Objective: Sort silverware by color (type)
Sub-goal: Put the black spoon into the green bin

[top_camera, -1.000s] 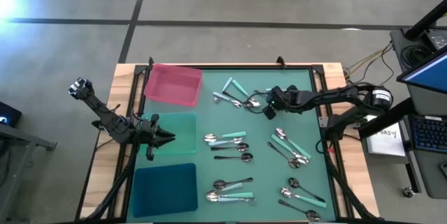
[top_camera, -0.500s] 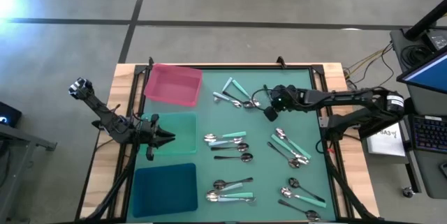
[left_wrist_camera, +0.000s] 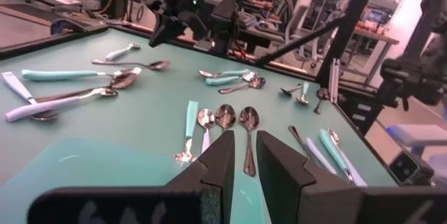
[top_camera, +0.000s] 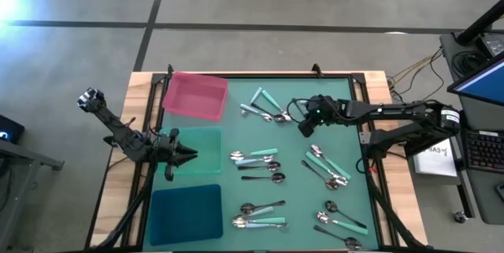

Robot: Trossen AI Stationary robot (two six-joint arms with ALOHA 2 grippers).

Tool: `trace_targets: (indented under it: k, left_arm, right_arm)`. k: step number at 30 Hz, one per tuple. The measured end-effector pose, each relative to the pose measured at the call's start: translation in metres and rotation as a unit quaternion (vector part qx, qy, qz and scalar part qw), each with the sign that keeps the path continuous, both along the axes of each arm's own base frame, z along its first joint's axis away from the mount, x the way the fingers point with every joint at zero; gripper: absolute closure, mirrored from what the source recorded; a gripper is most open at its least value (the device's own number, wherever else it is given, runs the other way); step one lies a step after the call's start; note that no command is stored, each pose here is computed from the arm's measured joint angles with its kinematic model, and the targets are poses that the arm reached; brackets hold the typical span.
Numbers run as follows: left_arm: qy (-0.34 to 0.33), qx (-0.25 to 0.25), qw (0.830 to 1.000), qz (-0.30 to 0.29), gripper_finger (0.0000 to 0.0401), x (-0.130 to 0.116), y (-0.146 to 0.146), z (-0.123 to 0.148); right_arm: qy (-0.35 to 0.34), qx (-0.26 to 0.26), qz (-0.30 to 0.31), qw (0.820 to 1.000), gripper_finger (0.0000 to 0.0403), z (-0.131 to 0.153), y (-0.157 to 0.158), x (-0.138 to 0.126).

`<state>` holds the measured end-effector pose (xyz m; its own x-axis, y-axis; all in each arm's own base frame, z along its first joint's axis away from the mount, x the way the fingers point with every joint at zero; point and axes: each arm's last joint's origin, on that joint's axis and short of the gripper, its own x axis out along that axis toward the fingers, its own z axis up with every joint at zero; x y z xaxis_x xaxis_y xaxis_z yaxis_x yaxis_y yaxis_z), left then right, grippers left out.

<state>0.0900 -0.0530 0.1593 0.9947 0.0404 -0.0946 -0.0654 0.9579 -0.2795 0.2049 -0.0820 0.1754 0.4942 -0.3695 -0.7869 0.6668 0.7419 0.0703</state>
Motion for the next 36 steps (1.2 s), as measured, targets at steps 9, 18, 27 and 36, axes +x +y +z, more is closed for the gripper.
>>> trace_targets:
  k: [9,18,27,36]
  left_arm:
    - [-0.019,-0.038,0.999,0.004,0.0356,0.001,0.0,0.004]
    - [-0.028,-0.032,0.999,0.025,0.0356,0.002,0.001,0.006]
    - [-0.04,-0.022,0.995,0.091,0.0356,0.003,0.006,0.009]
    - [-0.056,-0.041,0.993,0.098,0.0356,0.004,0.006,0.013]
  right_arm:
    - [0.008,0.0,-0.002,1.0,0.0392,-0.003,-0.001,0.001]
    - [0.022,0.014,-0.011,1.0,0.0324,-0.011,-0.002,0.003]
    - [0.021,0.059,-0.103,0.993,0.0267,-0.025,-0.014,0.003]
    - [0.056,0.067,-0.118,0.989,0.0286,-0.045,-0.025,0.009]
